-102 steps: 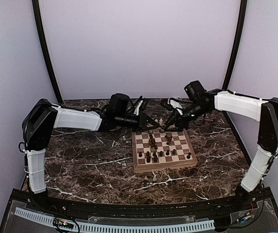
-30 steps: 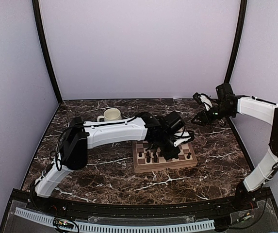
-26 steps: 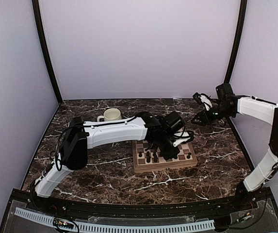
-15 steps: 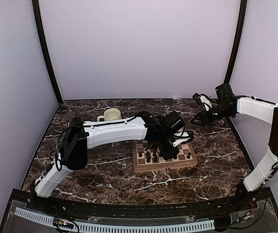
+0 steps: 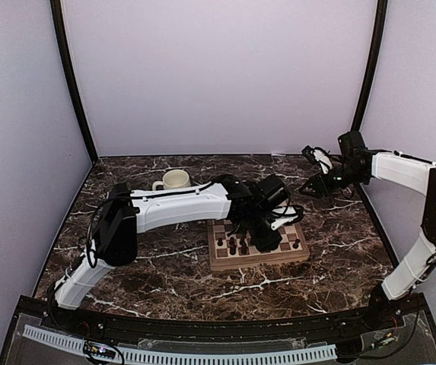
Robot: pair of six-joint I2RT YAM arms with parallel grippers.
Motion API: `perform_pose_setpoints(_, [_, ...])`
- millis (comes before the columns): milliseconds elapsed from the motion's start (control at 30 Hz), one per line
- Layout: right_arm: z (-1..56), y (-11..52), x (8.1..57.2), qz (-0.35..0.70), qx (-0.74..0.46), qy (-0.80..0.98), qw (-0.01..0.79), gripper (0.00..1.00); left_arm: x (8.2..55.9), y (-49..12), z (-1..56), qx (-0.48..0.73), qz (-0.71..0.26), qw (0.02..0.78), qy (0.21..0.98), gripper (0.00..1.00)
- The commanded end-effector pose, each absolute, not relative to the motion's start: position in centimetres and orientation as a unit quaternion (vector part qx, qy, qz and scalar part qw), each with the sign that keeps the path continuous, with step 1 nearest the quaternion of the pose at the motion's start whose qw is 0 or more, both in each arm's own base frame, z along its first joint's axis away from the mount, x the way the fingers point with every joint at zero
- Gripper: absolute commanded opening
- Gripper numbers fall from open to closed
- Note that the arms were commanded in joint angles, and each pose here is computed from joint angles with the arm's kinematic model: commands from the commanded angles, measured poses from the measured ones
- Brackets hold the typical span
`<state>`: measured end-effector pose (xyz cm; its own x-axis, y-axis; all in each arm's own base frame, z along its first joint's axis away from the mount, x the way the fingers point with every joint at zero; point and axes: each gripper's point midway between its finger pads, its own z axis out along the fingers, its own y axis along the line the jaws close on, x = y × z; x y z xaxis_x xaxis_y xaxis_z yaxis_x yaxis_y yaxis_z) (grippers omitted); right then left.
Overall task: Set up the chess pieces on the board
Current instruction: Place the bishop on c8.
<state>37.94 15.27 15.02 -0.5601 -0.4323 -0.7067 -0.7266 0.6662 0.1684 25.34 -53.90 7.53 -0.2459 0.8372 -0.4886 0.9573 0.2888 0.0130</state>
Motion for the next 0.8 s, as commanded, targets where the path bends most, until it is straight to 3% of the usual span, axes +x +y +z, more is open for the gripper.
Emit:
perform_pose_setpoints(0, [14.7, 15.4, 37.8, 0.234, -0.342, 0.852, 0.32, 0.53, 24.7, -54.2, 8.7, 0.581, -0.154, 0.208, 0.771, 0.37])
perform_pose_setpoints(267, [14.6, 15.4, 37.8, 0.234, -0.342, 0.853, 0.318, 0.53, 26.2, -54.9, 10.1, 0.565, -0.144, 0.251, 0.772, 0.45])
perform_pose_setpoints(600, [14.5, 15.4, 37.8, 0.234, -0.342, 0.853, 0.317, 0.53, 27.0, -56.1, 10.5, 0.553, -0.16, 0.278, 0.769, 0.45])
perform_pose_setpoints(767, [14.4, 15.4, 37.8, 0.235, -0.343, 0.853, 0.316, 0.53, 27.0, -56.2, 10.2, 0.552, -0.169, 0.274, 0.769, 0.39])
